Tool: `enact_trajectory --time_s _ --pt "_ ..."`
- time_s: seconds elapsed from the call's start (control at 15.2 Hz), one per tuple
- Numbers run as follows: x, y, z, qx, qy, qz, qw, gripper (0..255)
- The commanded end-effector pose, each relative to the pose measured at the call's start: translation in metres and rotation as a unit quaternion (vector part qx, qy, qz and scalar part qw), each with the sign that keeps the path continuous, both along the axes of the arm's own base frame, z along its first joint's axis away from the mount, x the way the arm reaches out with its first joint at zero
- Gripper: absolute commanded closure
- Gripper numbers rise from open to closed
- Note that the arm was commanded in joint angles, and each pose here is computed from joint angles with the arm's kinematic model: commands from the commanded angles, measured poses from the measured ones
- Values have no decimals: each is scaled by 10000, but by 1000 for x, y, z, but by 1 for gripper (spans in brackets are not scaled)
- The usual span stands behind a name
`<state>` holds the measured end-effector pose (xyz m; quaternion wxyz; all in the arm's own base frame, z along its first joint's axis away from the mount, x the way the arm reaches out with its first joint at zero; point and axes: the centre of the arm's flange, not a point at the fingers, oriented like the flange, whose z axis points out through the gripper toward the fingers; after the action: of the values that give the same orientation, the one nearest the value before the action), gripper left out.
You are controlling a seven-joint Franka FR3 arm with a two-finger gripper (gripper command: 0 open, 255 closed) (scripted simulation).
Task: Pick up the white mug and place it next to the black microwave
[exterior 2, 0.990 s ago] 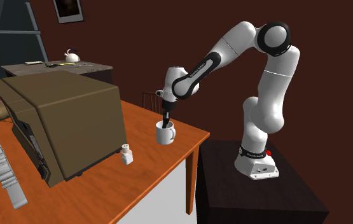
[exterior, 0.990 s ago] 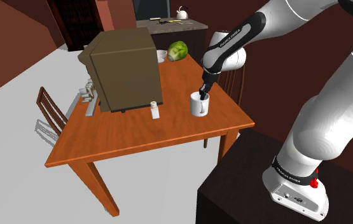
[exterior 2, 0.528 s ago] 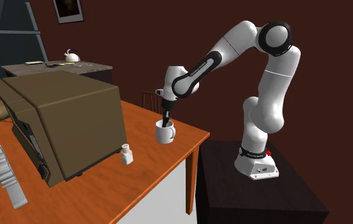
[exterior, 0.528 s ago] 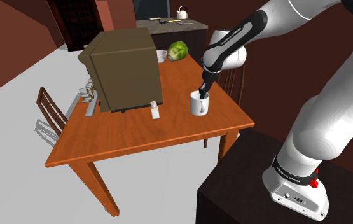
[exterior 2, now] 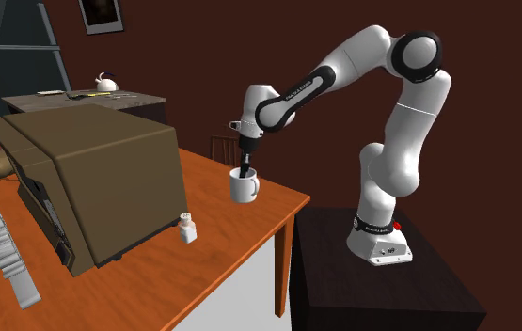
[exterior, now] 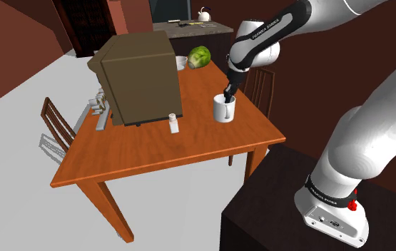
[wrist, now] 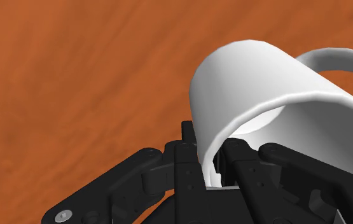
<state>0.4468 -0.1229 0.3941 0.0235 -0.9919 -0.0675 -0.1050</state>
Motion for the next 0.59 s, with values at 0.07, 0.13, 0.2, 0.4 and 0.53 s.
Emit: enact_trajectory --time_s 0.07,0.13,0.2,0.4,0.53 --pt "-1 0 16 0 1 1 10000 255" --pt "-1 0 21 0 1 1 10000 255" --pt "-1 0 26 0 1 1 10000 255" --pt "-1 0 42 0 1 1 10000 255" --pt "-1 0 53 0 1 1 10000 255"
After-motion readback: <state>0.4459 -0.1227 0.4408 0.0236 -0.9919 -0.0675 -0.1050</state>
